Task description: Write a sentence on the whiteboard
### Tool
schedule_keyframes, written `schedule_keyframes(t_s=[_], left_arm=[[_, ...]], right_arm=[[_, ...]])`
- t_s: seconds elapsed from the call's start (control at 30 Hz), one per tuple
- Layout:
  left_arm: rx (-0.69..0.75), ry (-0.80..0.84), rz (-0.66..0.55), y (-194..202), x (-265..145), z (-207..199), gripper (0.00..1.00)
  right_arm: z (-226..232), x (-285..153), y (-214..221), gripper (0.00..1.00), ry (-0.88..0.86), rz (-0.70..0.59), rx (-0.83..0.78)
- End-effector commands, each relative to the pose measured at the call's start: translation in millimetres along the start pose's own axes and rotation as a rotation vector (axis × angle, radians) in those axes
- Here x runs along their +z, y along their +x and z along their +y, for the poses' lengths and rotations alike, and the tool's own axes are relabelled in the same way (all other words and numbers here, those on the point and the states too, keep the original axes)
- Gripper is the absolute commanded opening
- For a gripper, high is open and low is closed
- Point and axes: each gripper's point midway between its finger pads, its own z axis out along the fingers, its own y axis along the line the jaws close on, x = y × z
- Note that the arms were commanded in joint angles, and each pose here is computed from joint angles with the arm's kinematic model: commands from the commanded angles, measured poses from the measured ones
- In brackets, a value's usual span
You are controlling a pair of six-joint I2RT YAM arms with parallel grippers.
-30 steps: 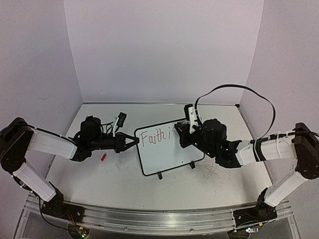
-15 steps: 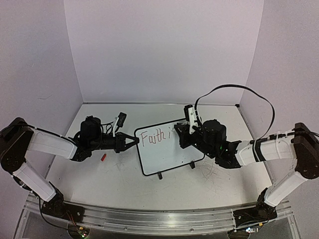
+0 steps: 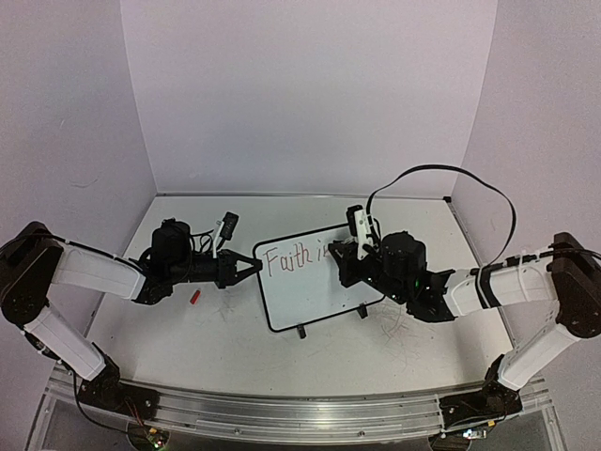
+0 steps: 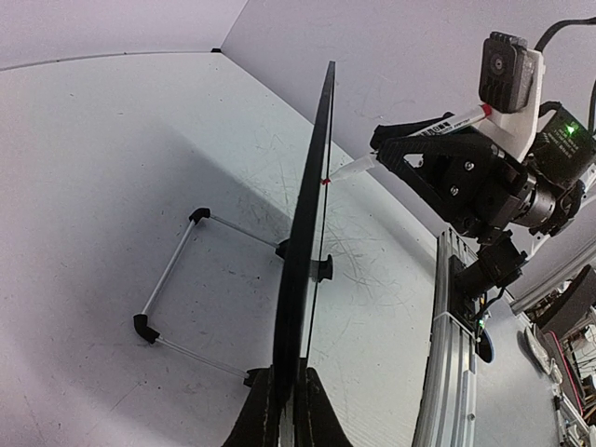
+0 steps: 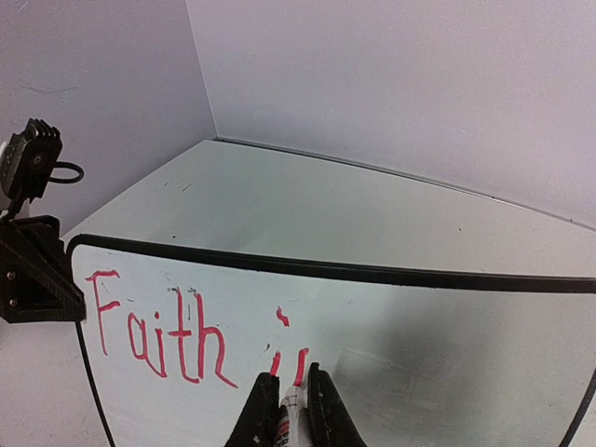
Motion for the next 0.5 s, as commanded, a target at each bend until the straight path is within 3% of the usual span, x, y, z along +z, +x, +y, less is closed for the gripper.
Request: schedule_keyframes(t_s=[0.0, 0.47], left_arm=[[0.061, 0.007, -0.05, -23.3, -0.7, -8.8, 0.0], [0.062, 0.006, -0.051, -23.2, -1.4, -9.3, 0.0]], right_arm=[[-1.7, -3.1, 0.4, 0.0, 0.005, -0.002, 0.014], [-2.2, -2.0, 0.4, 0.0, 0.014, -0.003, 0.015]])
